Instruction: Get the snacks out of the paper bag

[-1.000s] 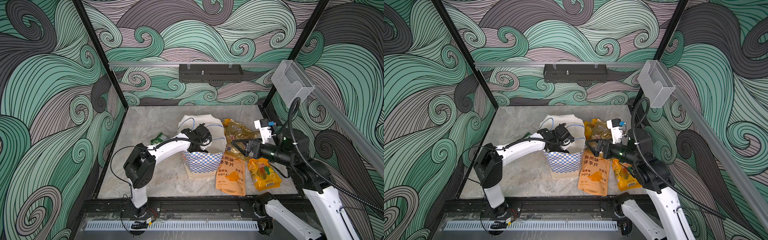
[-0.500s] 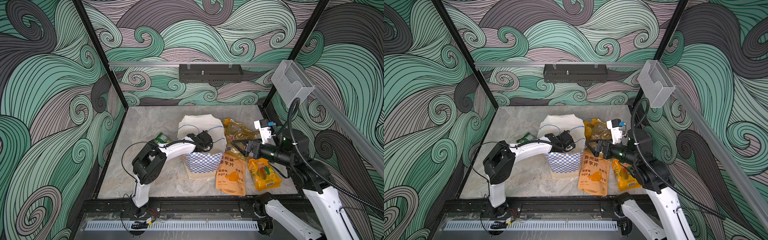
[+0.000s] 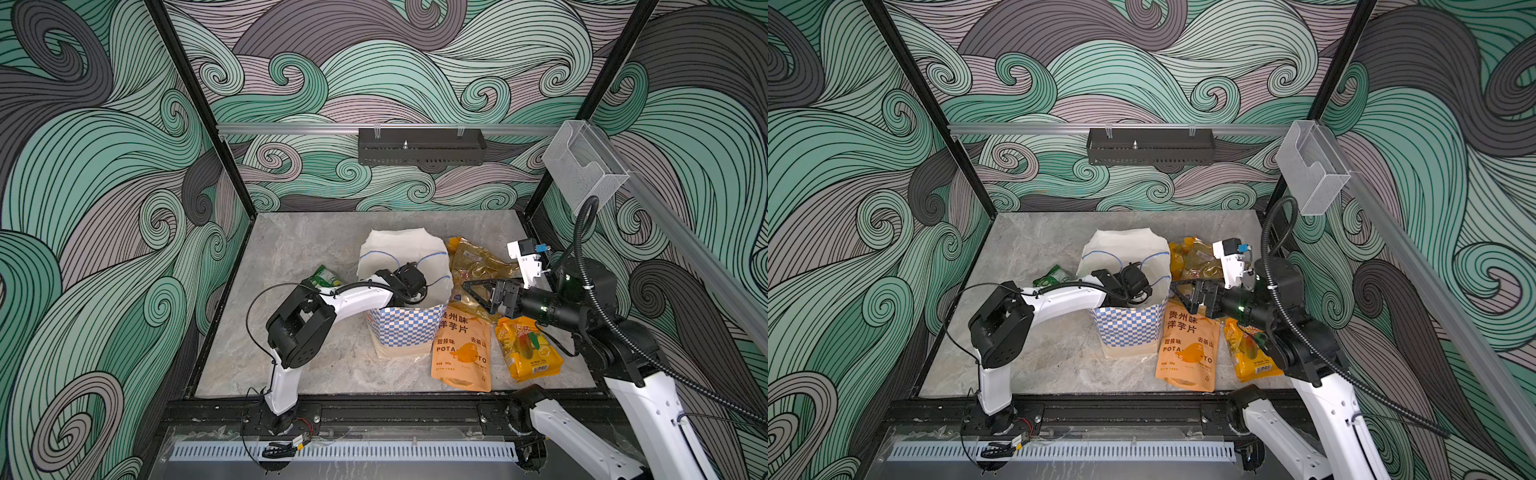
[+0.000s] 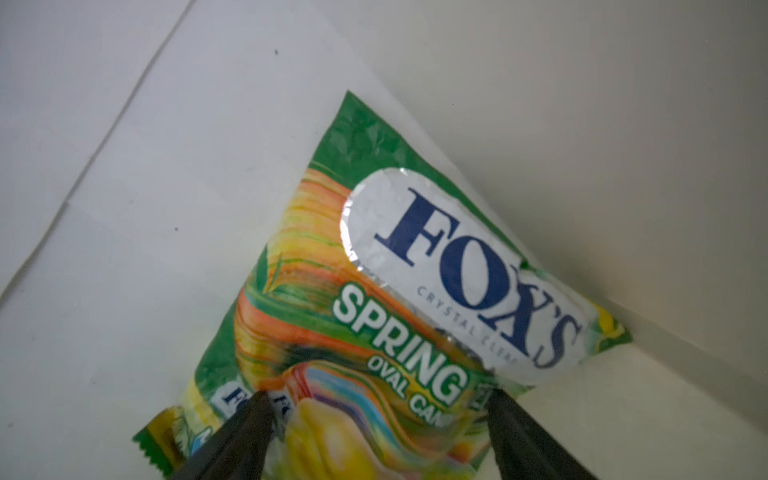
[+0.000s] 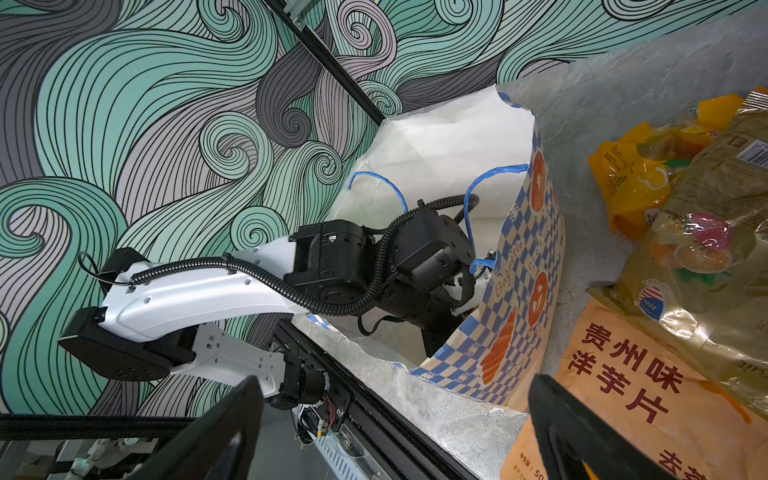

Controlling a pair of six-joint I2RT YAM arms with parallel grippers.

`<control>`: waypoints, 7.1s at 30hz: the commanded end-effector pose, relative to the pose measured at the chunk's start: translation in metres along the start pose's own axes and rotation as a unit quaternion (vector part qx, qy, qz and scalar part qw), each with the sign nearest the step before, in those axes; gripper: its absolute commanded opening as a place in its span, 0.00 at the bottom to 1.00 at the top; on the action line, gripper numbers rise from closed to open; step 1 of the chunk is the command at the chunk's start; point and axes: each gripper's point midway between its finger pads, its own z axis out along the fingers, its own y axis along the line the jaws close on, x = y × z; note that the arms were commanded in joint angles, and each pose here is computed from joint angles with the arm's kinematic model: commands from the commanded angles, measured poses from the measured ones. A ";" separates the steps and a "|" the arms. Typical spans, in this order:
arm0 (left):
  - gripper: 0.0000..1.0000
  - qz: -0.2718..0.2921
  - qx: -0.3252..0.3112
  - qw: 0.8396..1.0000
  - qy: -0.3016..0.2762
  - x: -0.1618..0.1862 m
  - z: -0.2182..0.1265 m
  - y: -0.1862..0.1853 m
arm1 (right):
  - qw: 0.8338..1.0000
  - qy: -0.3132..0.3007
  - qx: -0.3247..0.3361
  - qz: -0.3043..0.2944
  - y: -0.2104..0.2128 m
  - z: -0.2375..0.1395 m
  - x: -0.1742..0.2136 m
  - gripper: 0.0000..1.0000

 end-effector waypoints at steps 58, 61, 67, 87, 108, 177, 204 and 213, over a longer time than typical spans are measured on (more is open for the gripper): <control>0.00 0.024 -0.081 0.990 -0.110 -0.037 -0.122 0.008 | 0.980 0.099 0.136 -0.104 -0.009 0.014 0.019 1.00; 0.00 0.027 -0.089 0.988 -0.125 -0.040 -0.136 0.009 | 0.980 0.099 0.134 -0.109 -0.007 0.015 0.019 1.00; 0.00 0.038 -0.129 0.981 -0.143 -0.045 -0.165 0.018 | 0.983 0.085 0.121 -0.110 -0.002 0.014 0.017 0.99; 0.00 0.065 -0.234 0.969 -0.040 -0.025 -0.177 0.054 | 0.987 0.053 0.016 -0.148 0.029 0.049 0.009 1.00; 0.00 0.015 -0.086 0.992 -0.089 -0.023 -0.171 0.041 | 0.924 0.009 -0.024 -0.382 0.020 0.123 0.006 0.78; 0.00 -0.293 -0.124 0.887 -0.334 0.056 -0.262 0.187 | 0.974 -0.043 -0.015 -0.223 0.035 0.039 -0.005 1.00; 0.49 -0.342 -0.161 0.869 -0.319 0.088 -0.215 0.182 | 0.949 -0.133 0.222 -0.180 -0.060 0.013 -0.023 1.00; 0.60 -0.409 -0.341 0.712 -0.457 0.136 -0.282 0.260 | 0.898 -0.192 0.391 -0.061 -0.182 -0.016 -0.045 1.00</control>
